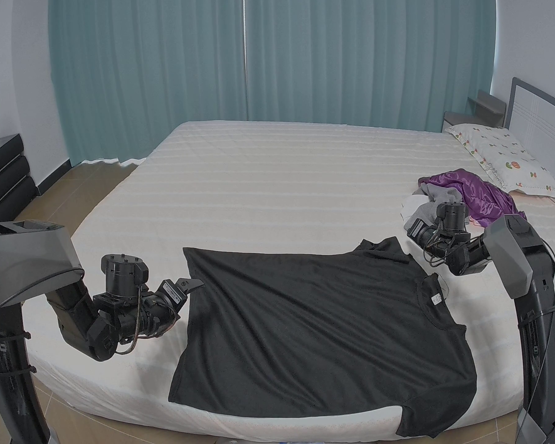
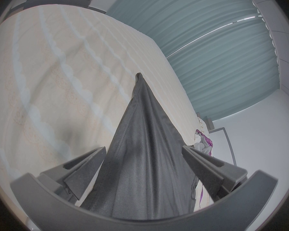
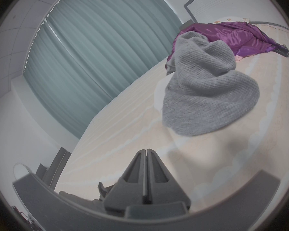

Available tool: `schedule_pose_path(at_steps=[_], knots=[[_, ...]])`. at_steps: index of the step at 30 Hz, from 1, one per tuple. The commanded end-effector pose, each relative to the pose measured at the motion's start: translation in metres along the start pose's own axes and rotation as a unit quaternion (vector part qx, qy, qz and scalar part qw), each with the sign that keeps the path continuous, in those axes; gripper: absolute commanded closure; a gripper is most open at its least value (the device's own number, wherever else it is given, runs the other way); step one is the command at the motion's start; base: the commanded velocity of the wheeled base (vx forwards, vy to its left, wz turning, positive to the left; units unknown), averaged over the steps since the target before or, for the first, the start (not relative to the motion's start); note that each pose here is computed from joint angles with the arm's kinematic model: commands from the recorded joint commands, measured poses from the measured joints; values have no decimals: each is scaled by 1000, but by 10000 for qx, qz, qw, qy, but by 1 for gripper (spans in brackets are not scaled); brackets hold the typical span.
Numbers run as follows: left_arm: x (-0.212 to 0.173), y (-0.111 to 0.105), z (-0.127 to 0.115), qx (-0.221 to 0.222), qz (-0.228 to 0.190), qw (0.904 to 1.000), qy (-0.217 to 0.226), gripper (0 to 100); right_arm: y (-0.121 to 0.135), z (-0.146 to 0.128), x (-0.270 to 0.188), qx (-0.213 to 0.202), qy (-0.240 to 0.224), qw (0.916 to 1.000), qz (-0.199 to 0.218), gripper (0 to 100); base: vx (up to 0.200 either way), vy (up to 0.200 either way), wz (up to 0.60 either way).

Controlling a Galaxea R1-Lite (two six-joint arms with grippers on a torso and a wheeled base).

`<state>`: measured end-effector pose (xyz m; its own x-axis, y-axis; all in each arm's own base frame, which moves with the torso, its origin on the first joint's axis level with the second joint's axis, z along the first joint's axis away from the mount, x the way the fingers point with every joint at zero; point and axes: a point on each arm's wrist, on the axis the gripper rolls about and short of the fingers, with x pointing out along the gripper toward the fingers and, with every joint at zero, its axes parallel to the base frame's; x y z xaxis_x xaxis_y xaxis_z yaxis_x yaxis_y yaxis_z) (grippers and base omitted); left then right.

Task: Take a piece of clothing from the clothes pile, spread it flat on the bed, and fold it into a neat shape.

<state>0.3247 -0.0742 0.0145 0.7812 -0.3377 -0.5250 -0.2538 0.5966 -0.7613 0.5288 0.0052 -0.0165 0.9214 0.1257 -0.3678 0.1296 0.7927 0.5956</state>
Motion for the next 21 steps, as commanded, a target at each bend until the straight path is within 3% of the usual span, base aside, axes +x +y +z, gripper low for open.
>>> schedule_pose_path(at_steps=[1,2,3,10,17,18,21], knots=[[1,2,-1,-8,25,10000,18,0,-6,5,0,51,-41,10000,-43,100,0,0,0],[1,2,-1,-8,25,10000,18,0,-4,4,-5,56,35,10000,-44,100,0,0,0],[1,2,-1,-8,25,10000,18,0,-3,3,-9,60,101,9999,-46,0,0,0,0],[1,2,-1,-9,32,10000,22,0,10,0,-21,46,502,9983,276,0,0,0,0],[1,2,-1,-9,32,10000,22,0,12,-31,-12,-157,839,9960,265,0,0,0,0],[1,2,-1,-5,29,10000,27,0,11,-34,-11,-215,872,9956,253,100,0,0,0],[1,2,-1,-9,32,10000,22,0,8,-42,-10,-422,1009,9938,196,100,0,0,0]])
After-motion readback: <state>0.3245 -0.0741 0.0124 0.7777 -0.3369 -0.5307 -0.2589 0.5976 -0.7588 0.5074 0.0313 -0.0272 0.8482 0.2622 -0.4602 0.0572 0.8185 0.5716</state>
